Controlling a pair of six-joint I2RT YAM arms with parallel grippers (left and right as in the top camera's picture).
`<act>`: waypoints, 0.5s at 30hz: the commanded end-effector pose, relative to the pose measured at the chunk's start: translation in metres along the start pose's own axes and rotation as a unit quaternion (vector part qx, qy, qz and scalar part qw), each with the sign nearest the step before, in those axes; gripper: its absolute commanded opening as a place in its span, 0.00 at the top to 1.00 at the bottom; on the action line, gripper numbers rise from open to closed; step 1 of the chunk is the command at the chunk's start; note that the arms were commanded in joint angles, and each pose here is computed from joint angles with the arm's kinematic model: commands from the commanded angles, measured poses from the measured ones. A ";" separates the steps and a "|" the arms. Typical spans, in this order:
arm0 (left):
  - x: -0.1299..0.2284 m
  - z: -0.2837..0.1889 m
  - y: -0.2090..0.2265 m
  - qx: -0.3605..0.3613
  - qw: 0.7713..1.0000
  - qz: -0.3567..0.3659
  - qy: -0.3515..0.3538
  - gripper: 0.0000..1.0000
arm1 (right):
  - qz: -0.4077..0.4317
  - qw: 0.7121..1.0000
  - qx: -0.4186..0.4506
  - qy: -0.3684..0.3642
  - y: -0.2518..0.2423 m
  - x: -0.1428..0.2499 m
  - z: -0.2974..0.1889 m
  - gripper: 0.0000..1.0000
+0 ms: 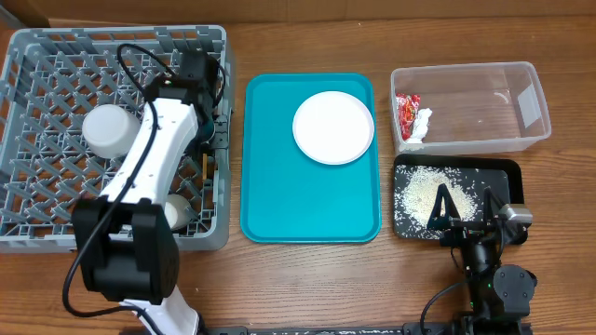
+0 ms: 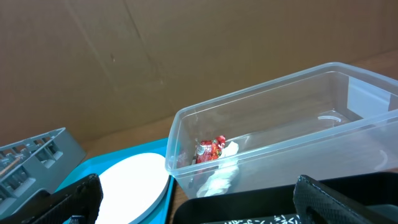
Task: Sort waste into correct bins and load items into the dishwasher
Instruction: 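Reach the left gripper to the white plate and grasp its edge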
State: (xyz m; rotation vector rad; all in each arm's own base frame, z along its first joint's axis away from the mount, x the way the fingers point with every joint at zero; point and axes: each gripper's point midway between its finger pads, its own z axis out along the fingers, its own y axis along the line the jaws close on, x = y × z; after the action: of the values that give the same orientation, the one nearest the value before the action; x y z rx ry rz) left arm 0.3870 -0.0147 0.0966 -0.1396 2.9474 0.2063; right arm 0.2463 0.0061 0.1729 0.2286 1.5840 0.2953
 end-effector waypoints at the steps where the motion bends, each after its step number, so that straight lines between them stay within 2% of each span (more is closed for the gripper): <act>1: -0.013 -0.018 -0.004 0.015 0.999 -0.038 -0.028 0.59 | 0.000 1.000 0.003 -0.003 -0.002 0.001 0.000 0.00; 3: -0.019 -0.045 -0.018 0.051 0.997 -0.028 -0.040 0.39 | 0.000 1.000 0.004 -0.003 -0.002 0.001 0.000 0.00; 7: -0.027 -0.091 -0.063 0.126 0.988 0.031 -0.084 0.25 | 0.000 1.000 0.003 -0.003 -0.002 0.001 0.000 0.00; 12: -0.021 -0.080 -0.121 0.139 0.982 0.086 -0.094 0.28 | 0.000 1.000 0.003 -0.003 -0.002 0.001 0.000 0.00; 15: -0.022 -0.047 -0.140 0.135 0.988 0.029 -0.070 0.31 | 0.000 1.000 0.004 -0.003 -0.002 0.001 0.000 0.00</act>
State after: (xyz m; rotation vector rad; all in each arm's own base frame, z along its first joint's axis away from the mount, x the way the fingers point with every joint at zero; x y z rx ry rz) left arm 0.4109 -0.1487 0.1686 0.1396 2.7295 -0.1574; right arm 0.2463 0.0062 0.1728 0.2281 1.5845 0.2952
